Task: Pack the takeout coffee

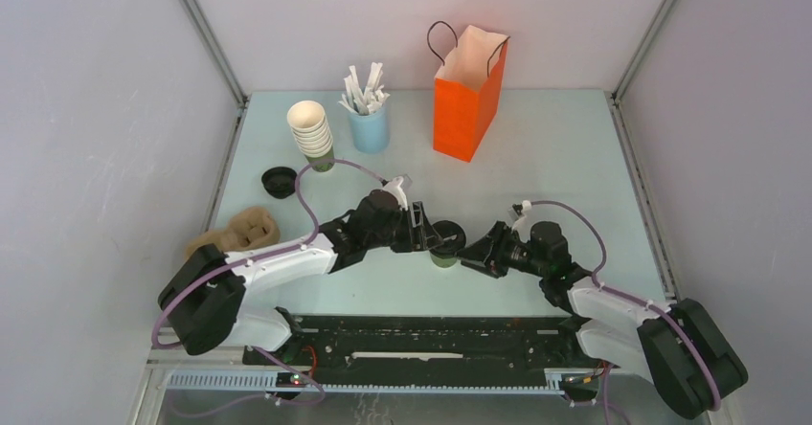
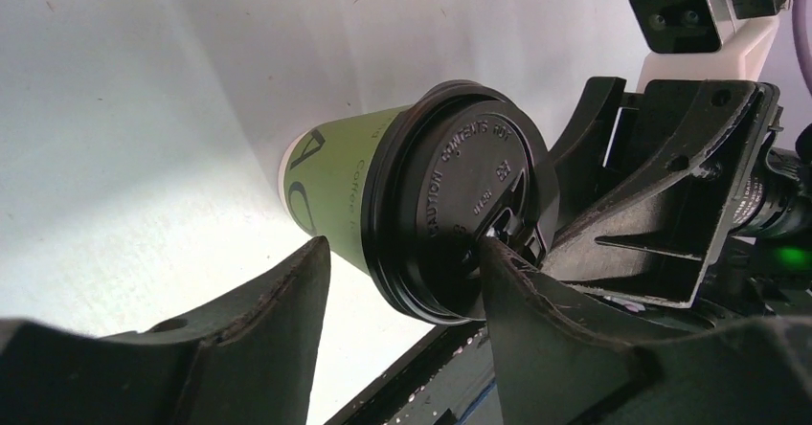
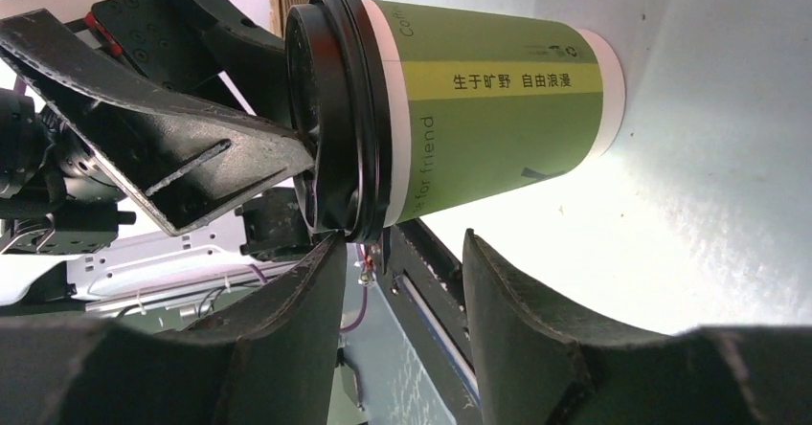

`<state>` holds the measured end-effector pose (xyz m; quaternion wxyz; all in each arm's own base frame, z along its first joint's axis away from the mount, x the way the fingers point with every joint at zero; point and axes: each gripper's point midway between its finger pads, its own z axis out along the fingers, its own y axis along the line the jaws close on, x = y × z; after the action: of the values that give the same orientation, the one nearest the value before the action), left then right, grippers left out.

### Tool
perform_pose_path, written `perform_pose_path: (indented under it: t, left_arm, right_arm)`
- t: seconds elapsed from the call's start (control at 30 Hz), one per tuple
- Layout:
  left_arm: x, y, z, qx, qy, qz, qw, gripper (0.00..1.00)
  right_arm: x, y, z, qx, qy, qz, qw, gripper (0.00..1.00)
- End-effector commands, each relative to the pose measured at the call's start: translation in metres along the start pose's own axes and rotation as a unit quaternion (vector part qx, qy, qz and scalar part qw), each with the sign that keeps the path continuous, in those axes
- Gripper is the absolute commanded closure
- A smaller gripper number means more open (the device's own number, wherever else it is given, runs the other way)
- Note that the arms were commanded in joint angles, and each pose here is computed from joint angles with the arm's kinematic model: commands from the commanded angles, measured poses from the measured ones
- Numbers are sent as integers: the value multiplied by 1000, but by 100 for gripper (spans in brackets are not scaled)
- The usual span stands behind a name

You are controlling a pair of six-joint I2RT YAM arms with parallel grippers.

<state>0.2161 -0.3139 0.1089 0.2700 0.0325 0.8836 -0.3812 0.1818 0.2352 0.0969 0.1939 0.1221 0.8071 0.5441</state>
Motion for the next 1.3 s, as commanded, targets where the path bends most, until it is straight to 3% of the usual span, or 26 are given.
perform_pose_path:
  t: [0.0,0.27,0.57,0.9,1.03,1.27]
  left_arm:
    - [12,10,1,-9,4,-3,1000,38]
    - [20,29,9,-41,10,-6,999,40]
    - [33,54,13,-65,16,-19,998,41]
    - [40,63,10,-69,17,-26,997,43]
    - [32,49,6,-49,9,-16,999,41]
    - [-15,6,-10,-8,-28,19,999,33]
  right_arm:
    - [-5,-22,5,24,-27,-10,999,45]
    - [-6,-48,16,47,-15,9,999,48]
    - [0,-118,6,190,-14,32,981,50]
    - [12,-151,4,235,-2,41,971,56]
    - [0,-140,8,237,-6,10,972,55]
    - [-21,-66,25,112,20,-40,993,50]
